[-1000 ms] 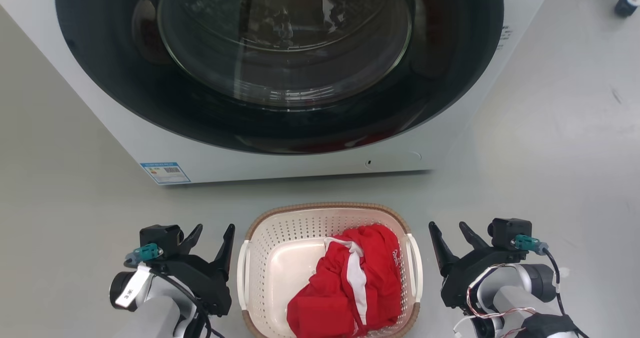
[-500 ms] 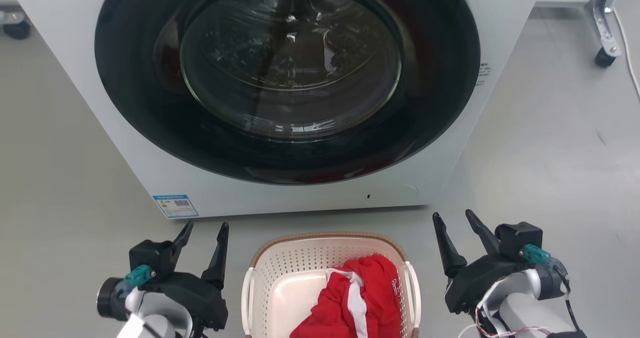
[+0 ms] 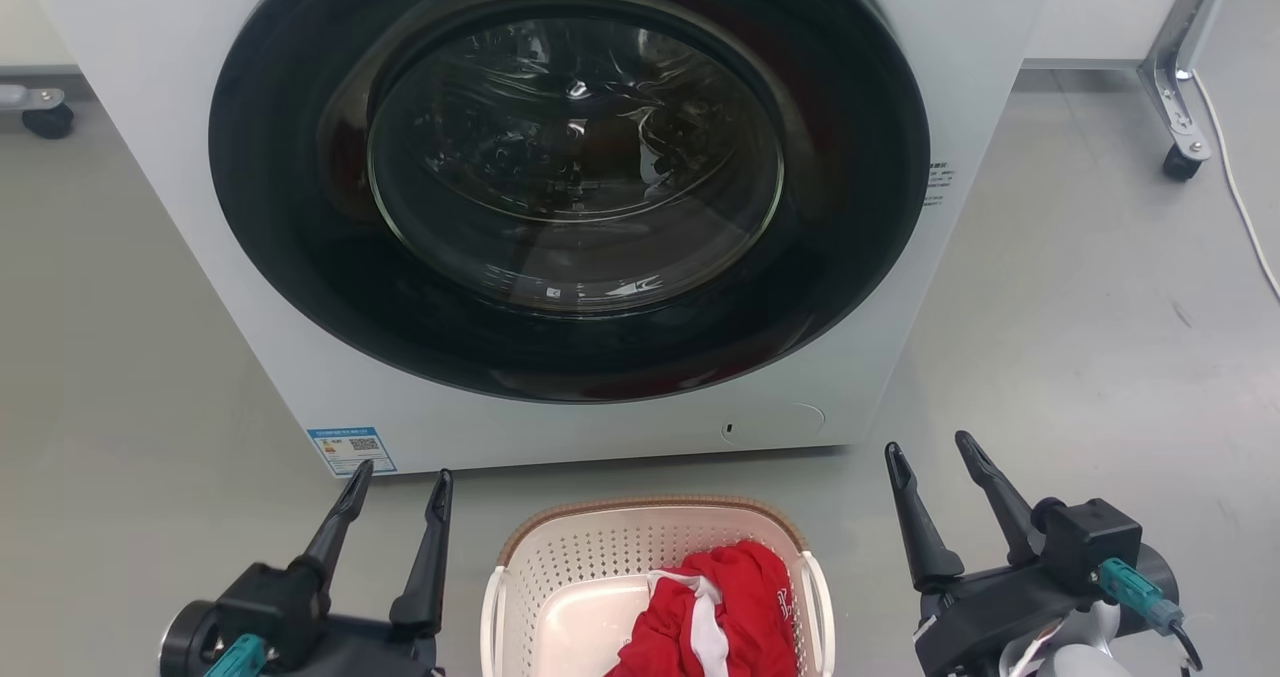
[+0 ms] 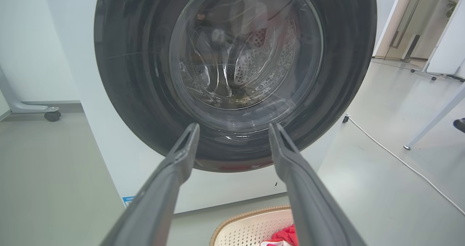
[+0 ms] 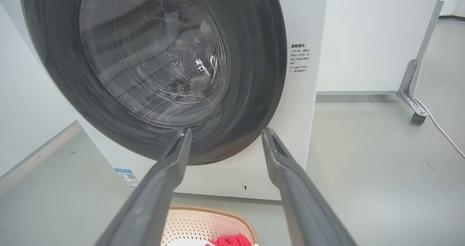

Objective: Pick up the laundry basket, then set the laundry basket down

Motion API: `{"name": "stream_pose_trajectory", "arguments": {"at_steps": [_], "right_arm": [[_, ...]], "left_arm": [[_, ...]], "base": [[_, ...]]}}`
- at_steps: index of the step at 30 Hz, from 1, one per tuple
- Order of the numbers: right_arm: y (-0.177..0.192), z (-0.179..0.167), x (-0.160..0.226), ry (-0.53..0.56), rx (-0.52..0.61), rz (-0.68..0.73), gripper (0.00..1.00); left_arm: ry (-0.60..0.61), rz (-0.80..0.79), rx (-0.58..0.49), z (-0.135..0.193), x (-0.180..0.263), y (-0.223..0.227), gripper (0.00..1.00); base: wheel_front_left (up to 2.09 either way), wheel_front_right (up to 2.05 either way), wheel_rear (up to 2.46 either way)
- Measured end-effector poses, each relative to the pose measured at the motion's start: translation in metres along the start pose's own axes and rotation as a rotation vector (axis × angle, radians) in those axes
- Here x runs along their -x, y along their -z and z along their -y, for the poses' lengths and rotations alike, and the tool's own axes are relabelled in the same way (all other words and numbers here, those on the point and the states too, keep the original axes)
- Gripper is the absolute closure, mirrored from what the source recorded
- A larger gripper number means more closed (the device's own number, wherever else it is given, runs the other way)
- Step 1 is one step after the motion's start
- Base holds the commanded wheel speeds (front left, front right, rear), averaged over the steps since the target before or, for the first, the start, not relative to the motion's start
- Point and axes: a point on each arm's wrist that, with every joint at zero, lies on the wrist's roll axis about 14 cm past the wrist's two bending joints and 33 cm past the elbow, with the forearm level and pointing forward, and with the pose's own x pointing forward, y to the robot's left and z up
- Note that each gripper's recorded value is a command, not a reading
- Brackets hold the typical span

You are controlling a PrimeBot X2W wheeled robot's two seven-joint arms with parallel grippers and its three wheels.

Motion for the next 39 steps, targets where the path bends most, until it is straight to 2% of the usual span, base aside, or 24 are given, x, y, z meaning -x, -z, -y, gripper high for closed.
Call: {"name": "stream_pose_trajectory", "arguments": {"at_steps": [3,7,14,18,39], "right_arm": [[-0.007,0.002,0.004,0.007,0.012,0.027,0.0],[-0.009,0.023,0.015,0.08,0.016,0.041,0.0],[-0.007,0.035,0.029,0.149,0.023,0.054,0.0],[-0.01,0.028,0.028,0.139,0.032,0.069,0.0],[-0.028,0.024,0.028,0.158,0.073,0.102,0.0]], "left_arm": [[-0.01,0.019,0.004,-0.002,0.007,-0.005,0.0],[-0.022,0.029,0.007,-0.003,0.017,-0.007,0.0],[-0.088,0.048,0.006,-0.013,0.03,-0.008,0.0],[-0.121,0.048,-0.002,-0.02,0.036,-0.007,0.0],[-0.131,0.046,-0.035,-0.015,0.034,-0.012,0.0]], "base": [[0.0,0.0,0.0],[0.0,0.0,0.0],[0.0,0.0,0.0],[0.0,0.0,0.0],[0.0,0.0,0.0]]}}
